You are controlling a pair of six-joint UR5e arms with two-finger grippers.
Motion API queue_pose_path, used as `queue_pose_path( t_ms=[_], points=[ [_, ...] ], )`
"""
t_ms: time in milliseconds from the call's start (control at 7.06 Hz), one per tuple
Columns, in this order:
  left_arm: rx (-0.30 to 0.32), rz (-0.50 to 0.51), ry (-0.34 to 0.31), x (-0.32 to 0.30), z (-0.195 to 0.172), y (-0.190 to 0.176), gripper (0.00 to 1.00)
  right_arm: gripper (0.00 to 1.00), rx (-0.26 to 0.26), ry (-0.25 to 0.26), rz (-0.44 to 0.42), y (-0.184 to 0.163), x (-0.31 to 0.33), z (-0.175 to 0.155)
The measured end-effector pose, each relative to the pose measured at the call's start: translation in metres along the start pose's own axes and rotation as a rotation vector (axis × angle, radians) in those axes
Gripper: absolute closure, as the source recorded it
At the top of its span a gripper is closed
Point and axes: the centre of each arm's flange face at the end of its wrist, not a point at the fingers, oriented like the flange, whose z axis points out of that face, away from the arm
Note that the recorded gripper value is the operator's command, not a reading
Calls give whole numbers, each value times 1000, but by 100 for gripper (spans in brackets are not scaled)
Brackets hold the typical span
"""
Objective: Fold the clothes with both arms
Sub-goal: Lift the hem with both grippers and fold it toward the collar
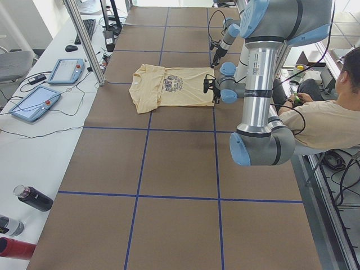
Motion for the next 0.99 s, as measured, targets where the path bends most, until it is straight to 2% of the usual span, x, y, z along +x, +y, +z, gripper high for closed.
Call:
queue_pose_path(
  t_ms=[283, 566, 708, 850, 991],
  points=[
    [0, 0, 9, 3, -4, 0, 100, 100, 4, -26, 17, -13, -3, -14],
    [-24, -1, 51, 13, -30, -1, 100, 100, -1, -78, 54, -41, -6, -46],
    [-48, -2, 79, 23, -57, -1, 100, 100, -23, -99, 72, -58, -3, -68],
    [-78, 0, 112, 35, -96, 0, 100, 100, -68, -117, 76, -70, 1, -104],
    [-112, 5, 144, 44, -137, 4, 100, 100, -134, -139, 63, -73, 6, -151]
  ],
)
